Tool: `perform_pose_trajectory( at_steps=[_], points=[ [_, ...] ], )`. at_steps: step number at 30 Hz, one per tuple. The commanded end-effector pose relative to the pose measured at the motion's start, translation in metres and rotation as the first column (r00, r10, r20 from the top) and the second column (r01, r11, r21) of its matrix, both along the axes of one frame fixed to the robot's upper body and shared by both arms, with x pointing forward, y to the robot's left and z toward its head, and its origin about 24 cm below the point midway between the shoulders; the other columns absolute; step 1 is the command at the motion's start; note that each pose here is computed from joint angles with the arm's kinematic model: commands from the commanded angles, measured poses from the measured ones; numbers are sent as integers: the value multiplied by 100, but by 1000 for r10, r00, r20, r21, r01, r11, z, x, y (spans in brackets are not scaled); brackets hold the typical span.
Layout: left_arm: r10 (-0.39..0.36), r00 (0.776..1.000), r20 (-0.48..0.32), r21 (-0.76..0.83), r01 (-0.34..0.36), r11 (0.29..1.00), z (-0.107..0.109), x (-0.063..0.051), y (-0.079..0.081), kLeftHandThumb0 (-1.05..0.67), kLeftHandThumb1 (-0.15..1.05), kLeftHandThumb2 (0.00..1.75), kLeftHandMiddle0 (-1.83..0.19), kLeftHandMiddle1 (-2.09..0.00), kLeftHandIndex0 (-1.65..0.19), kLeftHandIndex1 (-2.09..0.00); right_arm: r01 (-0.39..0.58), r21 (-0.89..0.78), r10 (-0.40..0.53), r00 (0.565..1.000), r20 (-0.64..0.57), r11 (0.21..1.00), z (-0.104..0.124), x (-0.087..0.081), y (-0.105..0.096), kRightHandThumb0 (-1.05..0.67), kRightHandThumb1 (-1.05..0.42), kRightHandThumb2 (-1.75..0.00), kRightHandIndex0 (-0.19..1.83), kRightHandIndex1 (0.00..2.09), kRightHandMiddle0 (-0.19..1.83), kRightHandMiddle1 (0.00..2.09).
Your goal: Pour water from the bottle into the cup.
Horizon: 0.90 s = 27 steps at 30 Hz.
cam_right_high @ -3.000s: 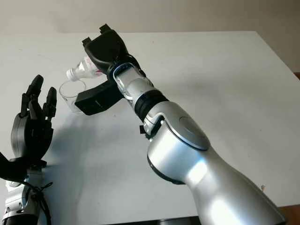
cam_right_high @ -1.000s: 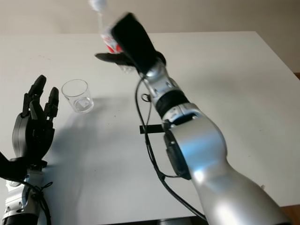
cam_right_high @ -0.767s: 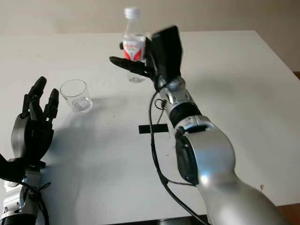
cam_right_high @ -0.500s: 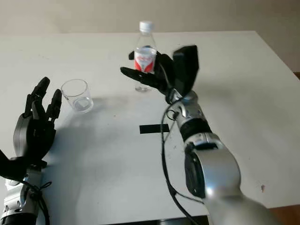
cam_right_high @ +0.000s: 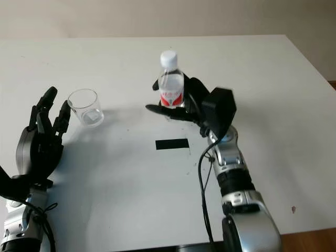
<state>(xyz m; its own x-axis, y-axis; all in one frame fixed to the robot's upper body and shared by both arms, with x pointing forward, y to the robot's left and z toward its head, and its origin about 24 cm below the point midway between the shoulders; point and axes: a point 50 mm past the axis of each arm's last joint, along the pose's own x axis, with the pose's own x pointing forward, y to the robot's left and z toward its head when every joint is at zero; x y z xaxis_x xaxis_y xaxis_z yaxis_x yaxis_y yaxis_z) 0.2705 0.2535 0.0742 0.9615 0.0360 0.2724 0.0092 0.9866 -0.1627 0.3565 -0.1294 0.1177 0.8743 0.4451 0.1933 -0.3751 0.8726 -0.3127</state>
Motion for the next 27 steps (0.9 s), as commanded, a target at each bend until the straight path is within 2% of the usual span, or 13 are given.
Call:
perform_pose_trajectory(
  at_steps=[1, 5, 13, 15, 21, 27],
  points=[
    [7, 1000, -1, -2, -7, 1000, -1, -2, 4, -86, 105, 52, -5, 0, 19, -49, 14, -20, -13, 999, 50, 1000, 4, -4, -2, -28, -105, -29, 76, 209, 24, 209],
    [9, 1000, -1, -3, -9, 1000, -1, -3, 4, -85, 105, 52, -4, 0, 19, -47, 35, -56, -33, 999, 42, 998, -4, -7, 0, -29, -105, -29, 76, 209, 23, 209],
    [12, 1000, 2, 16, -12, 1000, -2, -5, 9, -84, 105, 56, -3, 0, 19, -47, 48, -13, -49, 998, -46, 999, -19, -10, 7, -29, -105, -31, 72, 209, 16, 209],
    [11, 1000, 0, 11, -11, 1000, -3, -5, 9, -84, 105, 56, -3, 0, 19, -45, 52, 60, -44, 991, -124, 997, -24, -10, 8, -26, -105, -34, 76, 209, 14, 209],
    [20, 1000, -10, 8, -20, 1000, -2, -5, 10, -86, 105, 55, -4, 0, 19, -46, 105, 233, -29, 951, -309, 967, -31, -13, 8, -26, -105, -35, 84, 209, -11, 209],
    [14, 1000, -12, 8, -14, 1000, -2, -5, 9, -85, 105, 55, -3, 0, 19, -44, 136, 333, 3, 923, -386, 933, -40, -16, 7, -28, -105, -35, 87, 209, -14, 209]
  ],
)
